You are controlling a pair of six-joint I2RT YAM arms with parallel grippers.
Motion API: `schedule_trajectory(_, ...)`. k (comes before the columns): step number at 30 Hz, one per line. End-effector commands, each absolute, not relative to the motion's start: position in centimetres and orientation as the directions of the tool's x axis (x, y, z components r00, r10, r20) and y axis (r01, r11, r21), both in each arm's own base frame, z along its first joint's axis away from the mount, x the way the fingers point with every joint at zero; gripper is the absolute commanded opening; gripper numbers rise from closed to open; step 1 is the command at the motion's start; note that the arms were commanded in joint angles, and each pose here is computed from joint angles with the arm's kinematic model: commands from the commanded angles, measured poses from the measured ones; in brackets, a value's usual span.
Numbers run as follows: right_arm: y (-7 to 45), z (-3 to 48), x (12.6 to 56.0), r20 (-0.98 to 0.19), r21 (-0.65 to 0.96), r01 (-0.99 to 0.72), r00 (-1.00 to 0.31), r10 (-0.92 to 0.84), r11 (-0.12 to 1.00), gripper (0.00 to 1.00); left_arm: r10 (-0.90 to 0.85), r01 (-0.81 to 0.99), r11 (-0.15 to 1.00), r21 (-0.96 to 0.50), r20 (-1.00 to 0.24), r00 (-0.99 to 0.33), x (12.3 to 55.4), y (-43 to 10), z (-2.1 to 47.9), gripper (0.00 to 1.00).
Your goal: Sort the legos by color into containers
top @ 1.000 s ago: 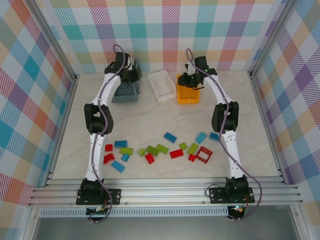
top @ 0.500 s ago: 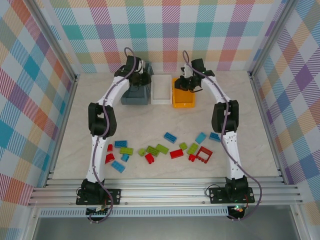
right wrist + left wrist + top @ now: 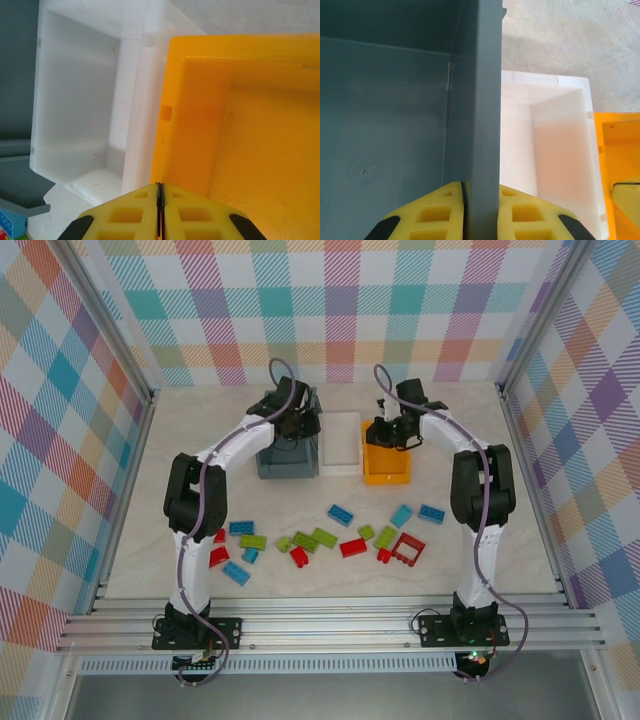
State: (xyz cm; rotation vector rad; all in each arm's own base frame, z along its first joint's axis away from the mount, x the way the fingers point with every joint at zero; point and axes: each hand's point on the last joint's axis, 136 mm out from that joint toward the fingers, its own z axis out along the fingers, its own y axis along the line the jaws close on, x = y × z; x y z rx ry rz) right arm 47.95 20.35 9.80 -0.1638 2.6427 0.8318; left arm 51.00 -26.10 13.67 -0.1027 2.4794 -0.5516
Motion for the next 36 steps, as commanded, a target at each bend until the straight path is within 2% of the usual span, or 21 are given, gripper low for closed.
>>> schedule_trajectory(1, 19.8, 8.2, 47.4, -0.362, 0.507, -0.23, -0.932, -0.037, 0.831, 0.12, -0.283, -0.106, 0.912, -0.397, -0.419, -0.863, 48.2, -25.0, 11.1, 0.0)
schedule_trajectory(5, 19.6, 8.1, 47.2, -0.35, 0.505, -0.214, -0.936, -0.028, 0.836, 0.16, -0.263, -0.084, 0.915, -0.395, -0.423, -0.867, 48.2, -25.1, 10.9, 0.0)
schedule_trajectory(8, 19.4, 8.9, 47.1, -0.36, 0.502, -0.196, -0.933, -0.004, 0.843, 0.28, -0.248, -0.075, 0.919, -0.387, -0.42, -0.873, 48.2, -25.2, 10.8, 0.01)
schedule_trajectory(15, 18.7, 10.5, 47.3, -0.381, 0.477, -0.168, -0.924, 0.031, 0.863, 0.37, -0.229, -0.069, 0.934, -0.349, -0.442, -0.867, 48.0, -24.4, 11.8, 0.16)
schedule_trajectory(17, 18.3, 10.4, 47.3, -0.374, 0.463, -0.148, -0.927, 0.041, 0.874, 0.37, -0.22, -0.071, 0.943, -0.324, -0.454, -0.863, 48.2, -23.9, 12.1, 0.15)
schedule_trajectory(22, 17.8, 11.2, 46.7, -0.384, 0.445, -0.138, -0.922, 0.05, 0.885, 0.38, -0.207, -0.083, 0.958, -0.275, -0.464, -0.861, 49.1, -22.4, 11.9, 0.06)
schedule_trajectory(26, 17.5, 12.8, 46.4, -0.408, 0.442, -0.132, -0.911, 0.068, 0.887, 0.4, -0.187, -0.083, 0.967, -0.242, -0.451, -0.873, 49.3, -21.9, 11.1, 0.04)
schedule_trajectory(32, 17.0, 15.9, 45.5, -0.449, 0.442, -0.113, -0.886, 0.111, 0.89, 0.49, -0.187, -0.089, 0.966, -0.241, -0.419, -0.888, 49.3, -22.3, 9.2, 0.05)
schedule_trajectory(36, 15.9, 18.2, 44.1, -0.479, 0.435, -0.078, -0.863, 0.158, 0.897, 0.54, -0.187, -0.094, 0.967, -0.236, -0.416, -0.89, 49.3, -22.2, 8.9, 0.12)
